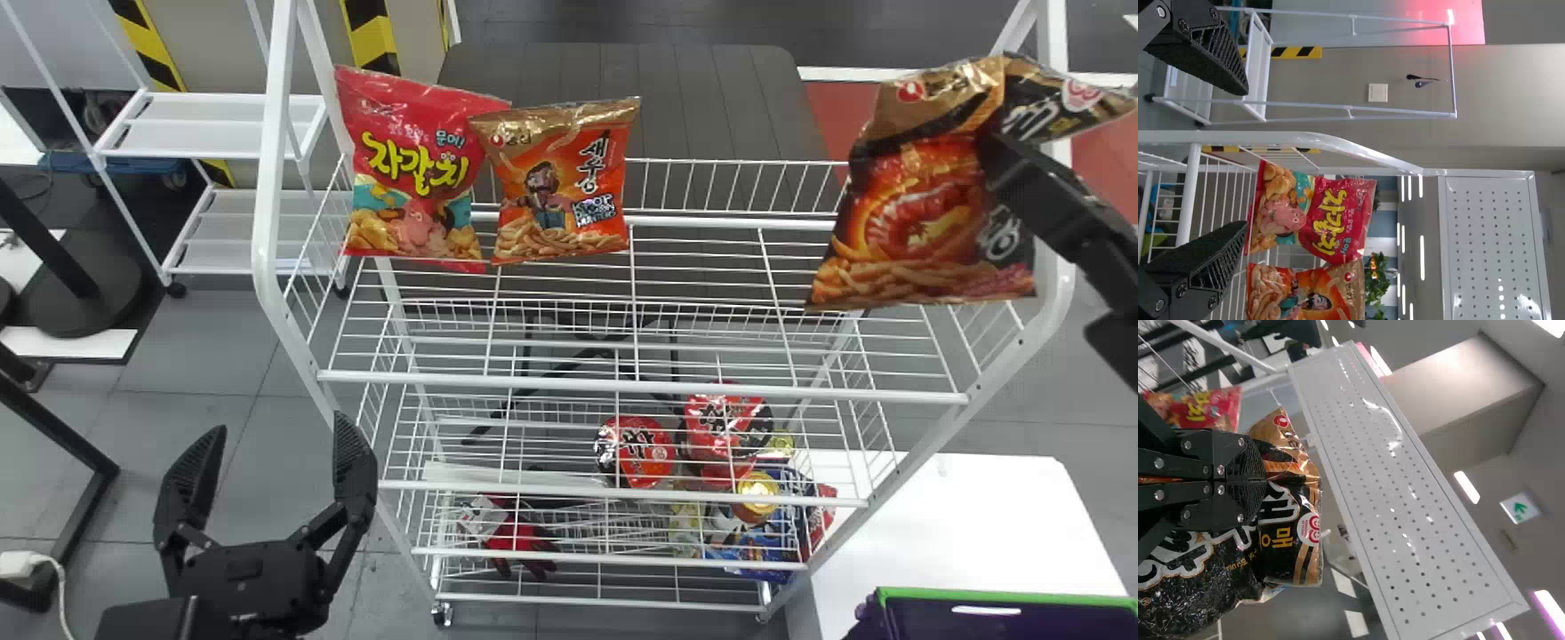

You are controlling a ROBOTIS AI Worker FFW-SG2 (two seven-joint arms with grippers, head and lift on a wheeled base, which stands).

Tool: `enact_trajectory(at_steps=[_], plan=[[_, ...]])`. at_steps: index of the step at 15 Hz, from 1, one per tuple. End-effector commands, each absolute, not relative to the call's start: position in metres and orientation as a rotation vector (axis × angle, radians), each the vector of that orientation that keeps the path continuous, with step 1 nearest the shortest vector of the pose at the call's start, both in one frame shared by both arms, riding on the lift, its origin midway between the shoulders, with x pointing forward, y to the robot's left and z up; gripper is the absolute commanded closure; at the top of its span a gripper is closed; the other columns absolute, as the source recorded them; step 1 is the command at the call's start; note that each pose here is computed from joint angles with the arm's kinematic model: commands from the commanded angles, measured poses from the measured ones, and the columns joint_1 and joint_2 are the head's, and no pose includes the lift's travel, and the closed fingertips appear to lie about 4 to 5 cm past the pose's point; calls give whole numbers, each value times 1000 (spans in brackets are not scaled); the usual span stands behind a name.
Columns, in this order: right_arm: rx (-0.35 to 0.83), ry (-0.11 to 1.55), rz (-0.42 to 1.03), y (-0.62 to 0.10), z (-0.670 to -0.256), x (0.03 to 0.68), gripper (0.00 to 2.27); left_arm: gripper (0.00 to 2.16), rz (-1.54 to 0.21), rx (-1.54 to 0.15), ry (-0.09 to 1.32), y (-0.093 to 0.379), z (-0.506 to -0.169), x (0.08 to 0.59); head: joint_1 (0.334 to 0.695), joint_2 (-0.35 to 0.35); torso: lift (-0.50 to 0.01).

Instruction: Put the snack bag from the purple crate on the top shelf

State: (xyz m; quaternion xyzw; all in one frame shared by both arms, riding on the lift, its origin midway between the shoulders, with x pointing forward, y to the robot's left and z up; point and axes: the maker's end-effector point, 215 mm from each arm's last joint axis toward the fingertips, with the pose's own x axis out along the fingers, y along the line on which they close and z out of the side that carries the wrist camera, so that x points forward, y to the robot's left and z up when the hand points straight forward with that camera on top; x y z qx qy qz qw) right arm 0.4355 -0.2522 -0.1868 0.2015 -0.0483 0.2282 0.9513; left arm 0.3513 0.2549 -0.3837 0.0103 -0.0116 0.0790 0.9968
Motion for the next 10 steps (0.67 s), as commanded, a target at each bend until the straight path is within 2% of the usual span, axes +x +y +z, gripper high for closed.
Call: enact_trajectory(at_steps=[1,7,10], plan=[[405,-176,449,-241,-196,449,2138,124,161,25,-17,257,-387,351,695,4,0],[474,-151,457,-197,-252,506,2138,124,177,34,-6,269,-394,350,695,71,0],[490,-154,470,-185,-266,531,2138,124,190,39,-5,281,-396,352,695,93,0]])
